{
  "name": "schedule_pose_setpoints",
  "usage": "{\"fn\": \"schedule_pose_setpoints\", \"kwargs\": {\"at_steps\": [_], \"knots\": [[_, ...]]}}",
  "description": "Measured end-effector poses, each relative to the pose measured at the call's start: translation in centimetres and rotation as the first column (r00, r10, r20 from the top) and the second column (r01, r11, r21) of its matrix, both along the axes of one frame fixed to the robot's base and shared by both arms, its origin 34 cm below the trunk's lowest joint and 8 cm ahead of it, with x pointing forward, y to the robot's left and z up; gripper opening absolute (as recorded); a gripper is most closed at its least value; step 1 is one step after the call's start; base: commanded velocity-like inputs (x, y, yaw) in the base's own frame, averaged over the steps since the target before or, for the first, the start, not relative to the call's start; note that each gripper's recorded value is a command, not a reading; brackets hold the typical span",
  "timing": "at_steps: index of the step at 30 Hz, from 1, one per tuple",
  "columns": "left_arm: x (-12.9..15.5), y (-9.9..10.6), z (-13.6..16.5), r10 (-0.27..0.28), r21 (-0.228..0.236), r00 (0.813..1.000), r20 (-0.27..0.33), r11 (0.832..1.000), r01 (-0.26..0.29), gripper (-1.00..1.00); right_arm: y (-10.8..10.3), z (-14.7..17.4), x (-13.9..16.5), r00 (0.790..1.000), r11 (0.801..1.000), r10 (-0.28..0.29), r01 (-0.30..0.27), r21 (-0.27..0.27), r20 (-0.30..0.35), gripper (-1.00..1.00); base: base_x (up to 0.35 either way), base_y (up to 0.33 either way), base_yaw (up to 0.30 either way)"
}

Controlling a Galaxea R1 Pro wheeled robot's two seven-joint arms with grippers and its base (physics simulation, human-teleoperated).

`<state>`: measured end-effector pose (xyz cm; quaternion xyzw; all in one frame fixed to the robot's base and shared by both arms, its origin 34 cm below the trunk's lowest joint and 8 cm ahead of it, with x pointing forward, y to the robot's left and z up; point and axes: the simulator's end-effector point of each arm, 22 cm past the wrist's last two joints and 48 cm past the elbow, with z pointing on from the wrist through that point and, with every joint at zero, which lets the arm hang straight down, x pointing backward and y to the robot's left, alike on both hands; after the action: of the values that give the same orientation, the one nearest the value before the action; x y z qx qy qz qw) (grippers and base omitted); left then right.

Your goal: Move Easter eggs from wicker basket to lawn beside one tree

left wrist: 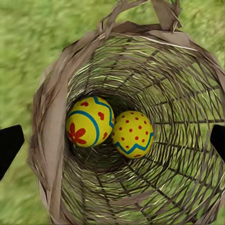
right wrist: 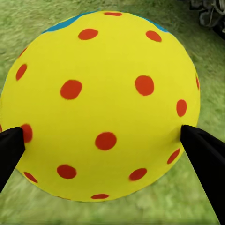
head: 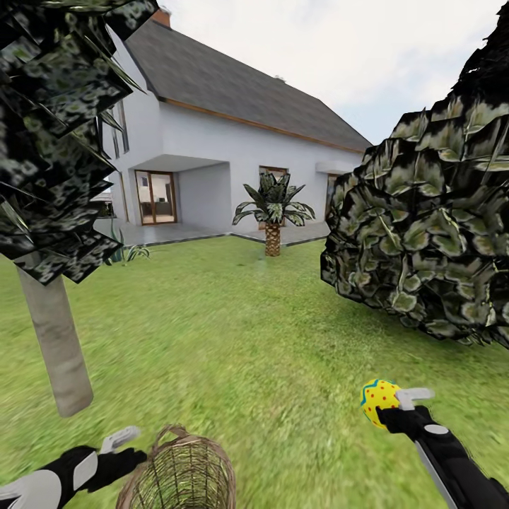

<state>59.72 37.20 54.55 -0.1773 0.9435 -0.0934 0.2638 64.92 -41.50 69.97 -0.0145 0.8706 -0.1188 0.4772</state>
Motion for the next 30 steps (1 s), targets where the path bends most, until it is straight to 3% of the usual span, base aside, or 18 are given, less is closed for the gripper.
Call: {"fn": "schedule_pose_setpoints", "kwargs": {"at_steps": [4,11,22,30], "knots": [[0.3,0.9,0.3,0.009,0.016,1.0,0.02,1.0,-0.009,1.0,1.3,-1.3,-0.2,1.0,1.0,0.01,-0.009,0.017,-0.02,-1.0,0.0,0.0,0.0],[0.3,0.8,0.2,0.009,0.016,1.0,0.022,1.0,-0.009,1.0,3.4,-3.3,-0.7,0.998,0.998,0.014,-0.01,0.061,-0.053,-1.0,0.0,-0.018,0.0],[0.2,0.2,0.0,0.004,0.009,1.0,0.017,1.0,-0.004,1.0,3.4,-4.3,-1.1,0.997,0.998,0.009,-0.004,0.064,-0.075,-1.0,0.0,-0.303,0.0],[0.2,0.1,0.0,0.006,0.007,1.0,0.017,1.0,-0.006,1.0,3.6,-4.3,-1.1,0.997,0.998,0.013,-0.008,0.062,-0.077,-1.0,0.112,-0.17,0.0]]}}
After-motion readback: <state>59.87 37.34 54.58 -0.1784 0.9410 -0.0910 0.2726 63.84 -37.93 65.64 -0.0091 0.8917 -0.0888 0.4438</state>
